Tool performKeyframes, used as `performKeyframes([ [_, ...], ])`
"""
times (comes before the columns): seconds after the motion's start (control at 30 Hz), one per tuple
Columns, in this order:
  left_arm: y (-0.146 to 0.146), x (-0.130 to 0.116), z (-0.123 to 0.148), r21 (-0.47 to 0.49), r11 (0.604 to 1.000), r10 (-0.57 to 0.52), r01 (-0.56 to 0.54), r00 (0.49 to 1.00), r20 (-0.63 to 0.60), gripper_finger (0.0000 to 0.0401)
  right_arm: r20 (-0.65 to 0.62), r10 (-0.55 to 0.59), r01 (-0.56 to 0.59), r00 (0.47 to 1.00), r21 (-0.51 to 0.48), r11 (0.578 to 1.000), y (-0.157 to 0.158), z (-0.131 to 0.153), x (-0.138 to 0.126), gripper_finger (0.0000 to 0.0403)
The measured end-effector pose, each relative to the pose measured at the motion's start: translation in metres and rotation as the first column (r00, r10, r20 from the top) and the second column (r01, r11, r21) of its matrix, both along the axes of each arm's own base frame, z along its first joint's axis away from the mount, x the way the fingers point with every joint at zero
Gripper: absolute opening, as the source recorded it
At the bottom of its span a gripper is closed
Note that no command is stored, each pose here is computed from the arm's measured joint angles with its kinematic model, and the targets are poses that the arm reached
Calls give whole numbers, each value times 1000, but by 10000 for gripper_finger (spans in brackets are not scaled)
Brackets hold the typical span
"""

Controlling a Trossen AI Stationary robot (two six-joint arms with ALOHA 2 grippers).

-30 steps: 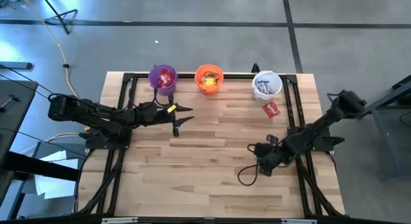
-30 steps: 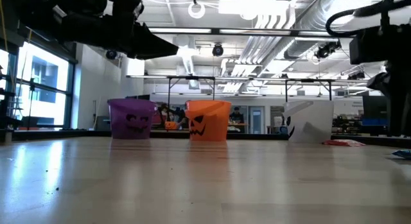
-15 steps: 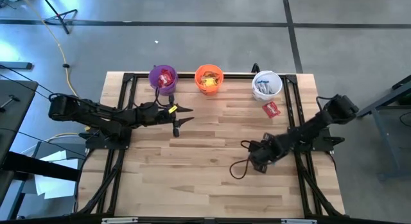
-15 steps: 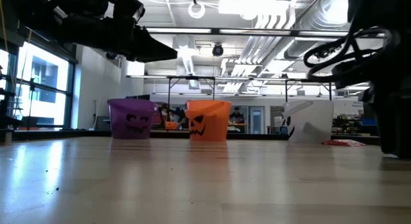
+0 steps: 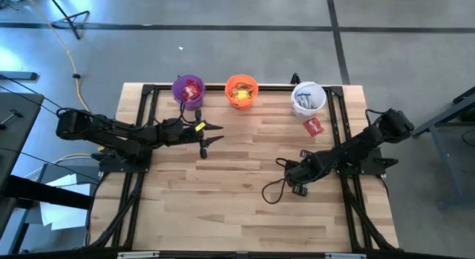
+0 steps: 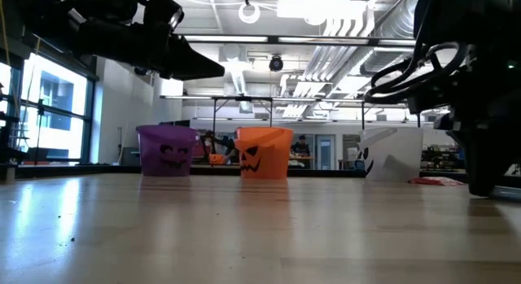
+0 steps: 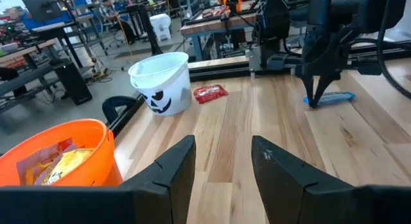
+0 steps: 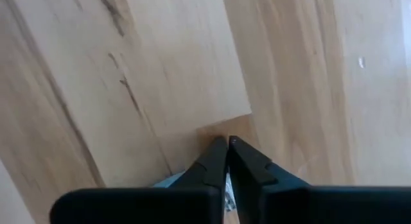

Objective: Sort candy
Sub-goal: Put the white bar chocolate into the white bucket

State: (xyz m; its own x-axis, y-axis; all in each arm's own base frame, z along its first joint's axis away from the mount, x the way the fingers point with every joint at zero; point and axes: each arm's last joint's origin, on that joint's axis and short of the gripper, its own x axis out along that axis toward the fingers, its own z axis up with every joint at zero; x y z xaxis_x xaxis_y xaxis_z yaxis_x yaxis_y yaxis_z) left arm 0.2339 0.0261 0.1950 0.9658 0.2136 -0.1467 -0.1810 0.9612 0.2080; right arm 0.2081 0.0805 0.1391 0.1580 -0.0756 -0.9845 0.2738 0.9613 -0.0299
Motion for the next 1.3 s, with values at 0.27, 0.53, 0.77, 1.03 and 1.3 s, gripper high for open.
performKeyframes([
  [0.27, 0, 0, 0, -2, 1000, 0, 0, 1000, -3, 141, 29, 28, -26, 999, -58, 998, 3, 15, 8, 2],
  [0.53, 0, 0, -1, -8, 1000, 1, -1, 1000, -13, 141, 48, -17, 21, 999, -75, 997, 13, 39, 15, 0],
  [0.77, 0, 0, -2, -11, 1000, 0, 0, 1000, -16, 141, 55, -107, 119, 993, -307, 944, 8, 67, 13, 0],
  [1.03, 0, 0, -2, -12, 1000, 0, -1, 1000, -17, 141, 132, -221, 257, 966, -432, 864, -12, 89, 7, 0],
  [1.3, 0, 0, -2, -11, 1000, 0, 0, 1000, -17, 141, 254, -295, 389, 921, -595, 703, -60, 112, -1, 0],
])
